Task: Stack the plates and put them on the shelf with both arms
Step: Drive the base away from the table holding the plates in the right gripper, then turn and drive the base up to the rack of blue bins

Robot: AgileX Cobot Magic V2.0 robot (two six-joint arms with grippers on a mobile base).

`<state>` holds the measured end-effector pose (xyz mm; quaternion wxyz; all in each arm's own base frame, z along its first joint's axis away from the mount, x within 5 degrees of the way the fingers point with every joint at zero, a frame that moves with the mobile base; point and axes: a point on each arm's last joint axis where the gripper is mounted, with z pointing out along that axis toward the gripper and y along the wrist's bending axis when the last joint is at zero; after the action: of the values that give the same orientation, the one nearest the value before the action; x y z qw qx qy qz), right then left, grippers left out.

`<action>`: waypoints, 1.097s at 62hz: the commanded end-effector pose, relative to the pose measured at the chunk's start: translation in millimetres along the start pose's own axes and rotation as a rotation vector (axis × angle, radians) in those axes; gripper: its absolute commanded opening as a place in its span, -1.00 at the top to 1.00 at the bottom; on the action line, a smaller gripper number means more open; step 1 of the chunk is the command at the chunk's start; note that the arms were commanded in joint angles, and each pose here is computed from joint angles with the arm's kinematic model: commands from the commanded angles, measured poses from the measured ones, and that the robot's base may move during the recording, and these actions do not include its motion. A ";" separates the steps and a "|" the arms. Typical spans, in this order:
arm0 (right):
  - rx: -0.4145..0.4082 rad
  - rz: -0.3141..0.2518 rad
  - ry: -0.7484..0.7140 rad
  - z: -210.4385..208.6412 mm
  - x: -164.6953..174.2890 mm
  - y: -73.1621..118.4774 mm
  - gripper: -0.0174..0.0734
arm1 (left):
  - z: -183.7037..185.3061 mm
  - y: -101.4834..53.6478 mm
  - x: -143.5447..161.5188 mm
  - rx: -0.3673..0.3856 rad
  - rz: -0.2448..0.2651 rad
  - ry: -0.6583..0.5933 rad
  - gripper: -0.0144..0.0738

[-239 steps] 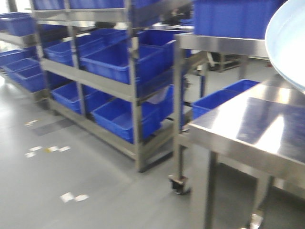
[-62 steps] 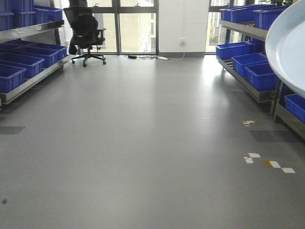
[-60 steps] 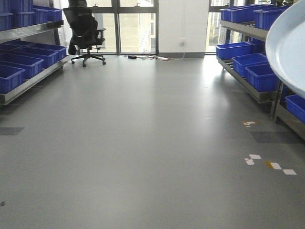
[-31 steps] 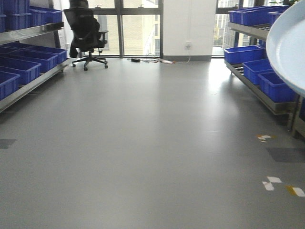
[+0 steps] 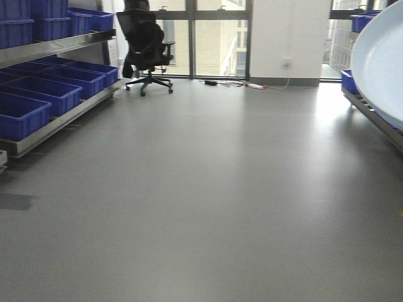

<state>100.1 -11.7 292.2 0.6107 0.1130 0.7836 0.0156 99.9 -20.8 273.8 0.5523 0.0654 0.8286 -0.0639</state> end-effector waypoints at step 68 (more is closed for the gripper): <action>-0.015 -0.007 -0.120 -2.1 -18.8 2.7 0.49 | -2.4 -1.6 -16.2 0.015 -0.009 -0.097 0.45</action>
<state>100.1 -11.7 292.0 0.6098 0.1131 0.7843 0.0155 100.1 -20.8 273.7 0.5516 0.0655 0.8291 -0.0638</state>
